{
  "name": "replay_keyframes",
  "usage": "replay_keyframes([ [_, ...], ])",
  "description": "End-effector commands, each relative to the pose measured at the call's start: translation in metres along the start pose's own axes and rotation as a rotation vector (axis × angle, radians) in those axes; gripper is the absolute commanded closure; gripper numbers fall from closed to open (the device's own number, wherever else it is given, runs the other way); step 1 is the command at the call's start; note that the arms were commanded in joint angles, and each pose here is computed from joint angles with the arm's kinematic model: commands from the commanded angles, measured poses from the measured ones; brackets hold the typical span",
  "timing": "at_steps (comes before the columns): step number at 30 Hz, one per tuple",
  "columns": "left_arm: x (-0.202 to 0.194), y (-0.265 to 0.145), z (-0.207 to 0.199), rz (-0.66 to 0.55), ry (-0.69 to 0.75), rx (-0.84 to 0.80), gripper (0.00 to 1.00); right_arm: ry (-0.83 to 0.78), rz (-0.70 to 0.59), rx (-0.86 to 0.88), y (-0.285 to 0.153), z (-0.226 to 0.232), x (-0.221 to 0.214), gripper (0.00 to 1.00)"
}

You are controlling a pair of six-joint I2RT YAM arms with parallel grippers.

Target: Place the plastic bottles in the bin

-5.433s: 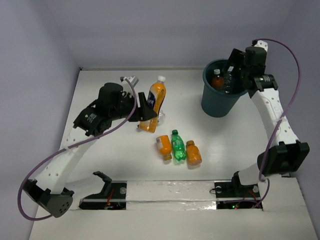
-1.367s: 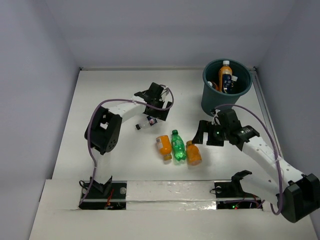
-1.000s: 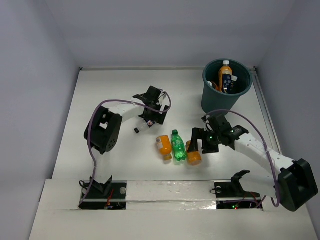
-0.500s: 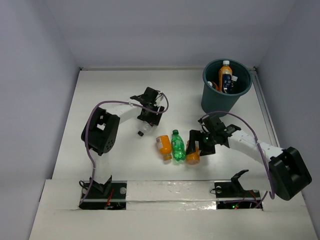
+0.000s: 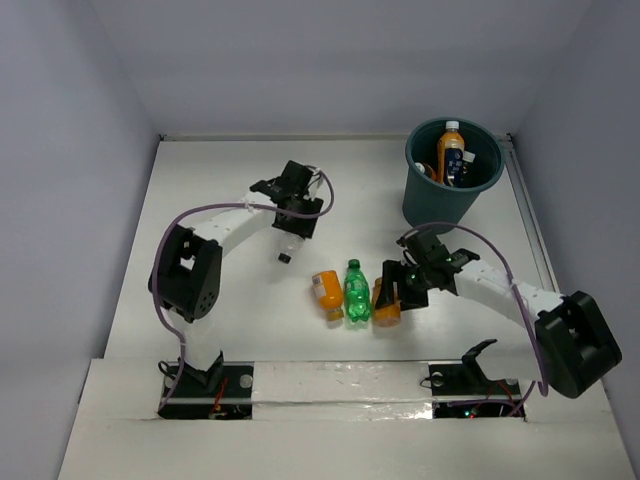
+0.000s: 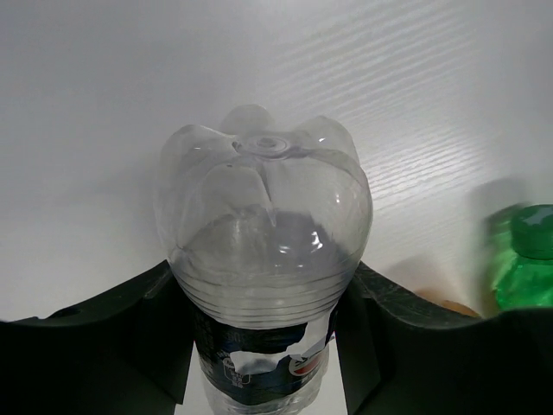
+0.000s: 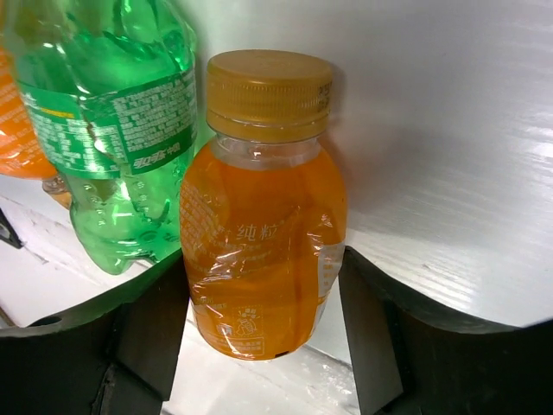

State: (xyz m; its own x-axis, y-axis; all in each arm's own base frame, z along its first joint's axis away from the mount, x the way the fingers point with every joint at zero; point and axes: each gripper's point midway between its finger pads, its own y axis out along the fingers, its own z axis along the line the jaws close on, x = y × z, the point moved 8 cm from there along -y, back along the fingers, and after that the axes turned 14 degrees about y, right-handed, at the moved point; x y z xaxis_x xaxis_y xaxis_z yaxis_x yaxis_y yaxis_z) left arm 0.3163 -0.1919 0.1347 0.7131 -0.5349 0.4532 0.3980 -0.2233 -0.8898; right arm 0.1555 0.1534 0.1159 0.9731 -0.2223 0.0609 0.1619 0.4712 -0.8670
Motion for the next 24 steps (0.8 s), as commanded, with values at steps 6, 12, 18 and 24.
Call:
replay_keyframes([
  [6, 0.072, -0.107, 0.011, -0.302, -0.056, 0.034, 0.62, -0.066, -0.191, 0.09, -0.057, 0.035, 0.014, 0.53],
  [12, 0.116, -0.167, 0.0, -0.513, -0.079, -0.099, 0.66, -0.146, -0.437, 0.219, -0.147, 0.086, 0.033, 0.54],
  [18, 0.147, -0.212, -0.026, -0.67, -0.057, -0.229, 0.66, -0.143, -0.802, 0.206, -0.232, 0.127, 0.095, 0.58],
  [24, 0.176, -0.247, -0.059, -0.804, -0.036, -0.36, 0.66, -0.037, -1.038, 0.12, -0.278, 0.117, 0.168, 0.59],
])
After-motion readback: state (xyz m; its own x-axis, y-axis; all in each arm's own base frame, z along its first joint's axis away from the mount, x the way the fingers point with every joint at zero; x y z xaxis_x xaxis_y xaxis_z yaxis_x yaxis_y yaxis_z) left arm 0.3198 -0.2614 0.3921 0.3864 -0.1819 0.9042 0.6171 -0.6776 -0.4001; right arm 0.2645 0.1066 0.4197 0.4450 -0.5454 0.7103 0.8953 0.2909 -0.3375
